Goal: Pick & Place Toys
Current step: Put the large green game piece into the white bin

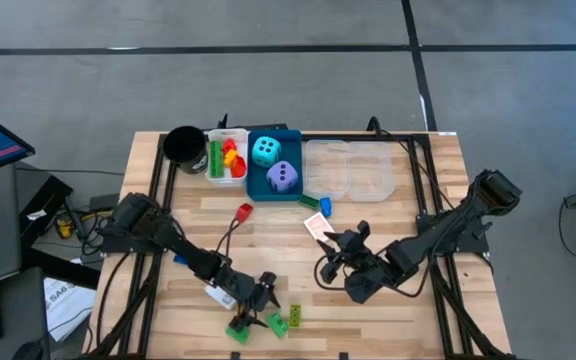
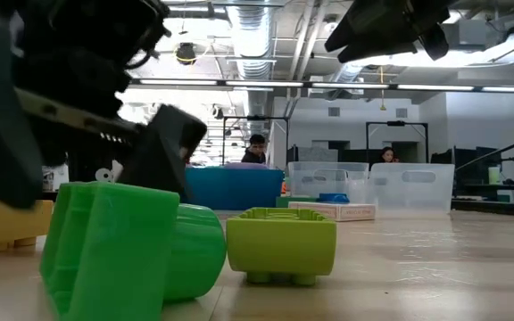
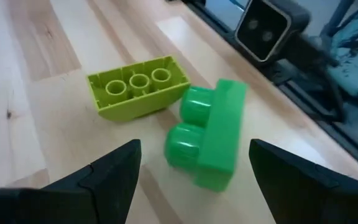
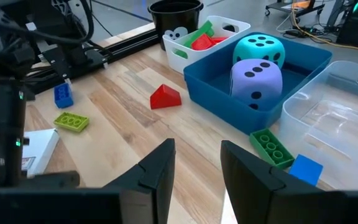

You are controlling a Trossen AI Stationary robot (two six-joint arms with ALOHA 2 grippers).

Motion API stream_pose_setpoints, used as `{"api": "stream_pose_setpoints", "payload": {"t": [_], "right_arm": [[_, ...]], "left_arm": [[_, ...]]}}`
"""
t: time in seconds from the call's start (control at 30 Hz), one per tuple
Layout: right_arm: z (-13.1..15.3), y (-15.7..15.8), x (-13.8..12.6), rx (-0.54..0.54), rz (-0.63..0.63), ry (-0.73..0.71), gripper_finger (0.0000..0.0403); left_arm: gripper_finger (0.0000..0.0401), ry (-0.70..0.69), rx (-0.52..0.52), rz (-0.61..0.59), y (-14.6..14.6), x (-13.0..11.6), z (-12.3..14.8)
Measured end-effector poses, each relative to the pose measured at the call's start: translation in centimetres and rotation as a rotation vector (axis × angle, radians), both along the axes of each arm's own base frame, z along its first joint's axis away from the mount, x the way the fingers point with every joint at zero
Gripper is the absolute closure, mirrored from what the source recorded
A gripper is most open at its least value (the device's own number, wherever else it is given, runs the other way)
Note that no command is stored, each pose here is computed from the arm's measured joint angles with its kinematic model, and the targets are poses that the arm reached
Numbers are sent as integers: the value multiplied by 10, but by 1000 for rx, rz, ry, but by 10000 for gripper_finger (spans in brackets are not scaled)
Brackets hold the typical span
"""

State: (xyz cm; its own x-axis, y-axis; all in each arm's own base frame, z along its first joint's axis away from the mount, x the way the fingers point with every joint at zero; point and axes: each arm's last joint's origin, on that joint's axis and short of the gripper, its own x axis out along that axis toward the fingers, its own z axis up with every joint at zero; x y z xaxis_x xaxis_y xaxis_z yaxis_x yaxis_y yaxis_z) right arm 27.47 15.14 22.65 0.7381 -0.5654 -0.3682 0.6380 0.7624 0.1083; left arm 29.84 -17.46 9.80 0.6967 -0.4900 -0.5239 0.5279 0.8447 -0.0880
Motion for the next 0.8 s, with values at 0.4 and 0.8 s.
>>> {"api": "stream_pose_setpoints", "payload": {"t": [0.4,0.8], "right_arm": [[-1,0,0,-4,1,5,277],[-9,-4,-3,-10,-10,23,277]], "left_arm": [[114,8,6,-6,-17,27,-17],[241,17,5,0,-16,27,-16]]}}
